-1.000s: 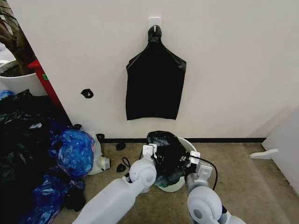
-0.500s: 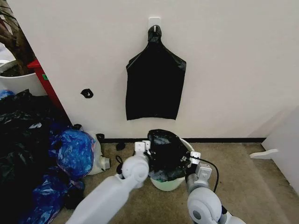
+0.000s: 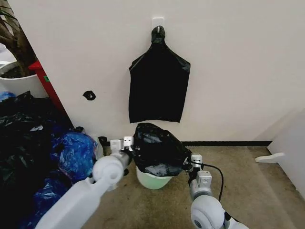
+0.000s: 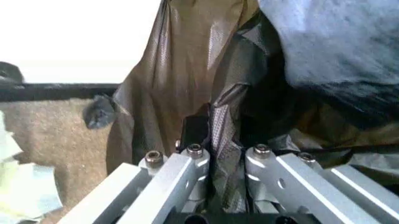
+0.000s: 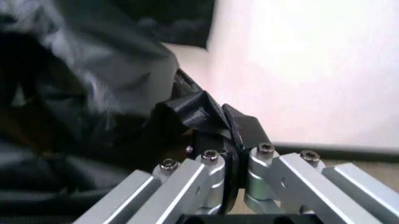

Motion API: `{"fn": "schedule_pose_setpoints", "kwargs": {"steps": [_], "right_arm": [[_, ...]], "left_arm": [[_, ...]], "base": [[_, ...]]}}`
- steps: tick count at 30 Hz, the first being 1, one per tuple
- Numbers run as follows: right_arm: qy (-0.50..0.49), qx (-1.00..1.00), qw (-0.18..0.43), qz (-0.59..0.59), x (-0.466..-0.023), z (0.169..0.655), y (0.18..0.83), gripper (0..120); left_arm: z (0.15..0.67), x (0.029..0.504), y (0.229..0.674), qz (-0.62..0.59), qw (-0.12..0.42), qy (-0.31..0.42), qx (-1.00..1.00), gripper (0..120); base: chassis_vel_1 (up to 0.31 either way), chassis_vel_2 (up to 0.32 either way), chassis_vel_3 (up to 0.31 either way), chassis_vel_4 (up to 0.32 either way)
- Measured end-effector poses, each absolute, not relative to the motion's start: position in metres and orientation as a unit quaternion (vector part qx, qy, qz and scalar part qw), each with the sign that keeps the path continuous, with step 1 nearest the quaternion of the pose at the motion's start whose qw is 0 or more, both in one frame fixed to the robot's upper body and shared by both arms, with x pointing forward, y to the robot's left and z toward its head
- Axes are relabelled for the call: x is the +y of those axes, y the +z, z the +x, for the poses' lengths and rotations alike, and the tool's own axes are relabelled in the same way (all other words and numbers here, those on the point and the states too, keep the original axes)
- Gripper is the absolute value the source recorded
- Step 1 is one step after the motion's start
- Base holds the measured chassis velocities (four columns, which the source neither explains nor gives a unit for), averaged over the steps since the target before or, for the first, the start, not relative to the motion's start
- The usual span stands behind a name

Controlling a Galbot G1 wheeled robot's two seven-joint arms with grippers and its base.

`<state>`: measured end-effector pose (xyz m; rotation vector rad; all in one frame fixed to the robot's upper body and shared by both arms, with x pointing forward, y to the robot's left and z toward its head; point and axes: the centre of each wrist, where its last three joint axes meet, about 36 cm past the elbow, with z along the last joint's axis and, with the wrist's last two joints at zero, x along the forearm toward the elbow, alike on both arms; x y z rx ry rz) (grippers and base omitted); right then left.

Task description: Place the garbage bag over the trash bin.

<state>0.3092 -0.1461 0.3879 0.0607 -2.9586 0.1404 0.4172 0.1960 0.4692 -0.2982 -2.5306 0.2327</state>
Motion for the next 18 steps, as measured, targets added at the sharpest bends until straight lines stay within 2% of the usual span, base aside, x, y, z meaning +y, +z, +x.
{"fn": "schedule_pose_setpoints", "kwargs": {"steps": [5,9,10,13,14,15,16,17,18], "right_arm": [[0.128,-0.989,0.009,0.078,-0.151,0.297,0.379,22],[0.156,-0.984,-0.009,0.089,-0.154,0.295,0.375,25],[0.16,-0.983,-0.012,0.091,-0.155,0.294,0.374,34],[0.19,-0.976,-0.027,0.102,-0.159,0.292,0.37,41],[0.219,-0.969,-0.039,0.11,-0.163,0.291,0.366,48],[0.227,-0.967,-0.043,0.112,-0.165,0.29,0.365,49],[0.256,-0.958,-0.057,0.12,-0.169,0.29,0.36,59],[0.273,-0.952,-0.067,0.123,-0.172,0.291,0.358,64],[0.284,-0.948,-0.074,0.125,-0.174,0.292,0.357,64]], "left_arm": [[0.412,0.196,0.47,-0.11,0.276,0.085,-0.951,4],[0.411,0.194,0.47,-0.111,0.274,0.084,-0.952,4],[0.411,0.194,0.469,-0.111,0.274,0.084,-0.952,4],[0.411,0.193,0.469,-0.111,0.273,0.083,-0.952,4],[0.411,0.192,0.47,-0.112,0.271,0.081,-0.953,4],[0.411,0.192,0.47,-0.112,0.27,0.08,-0.953,4],[0.412,0.191,0.47,-0.111,0.268,0.077,-0.954,4],[0.412,0.191,0.47,-0.11,0.267,0.074,-0.954,4],[0.412,0.191,0.47,-0.11,0.266,0.073,-0.955,4]], "base": [[0.0,0.0,0.0,0.0],[0.0,0.0,0.0,0.0],[0.0,0.0,0.0,0.0],[0.0,0.0,0.0,0.0],[0.0,0.0,0.0,0.0],[0.0,0.0,0.0,0.0],[0.0,0.0,0.0,0.0],[0.0,0.0,0.0,0.0],[0.0,0.0,0.0,0.0]]}}
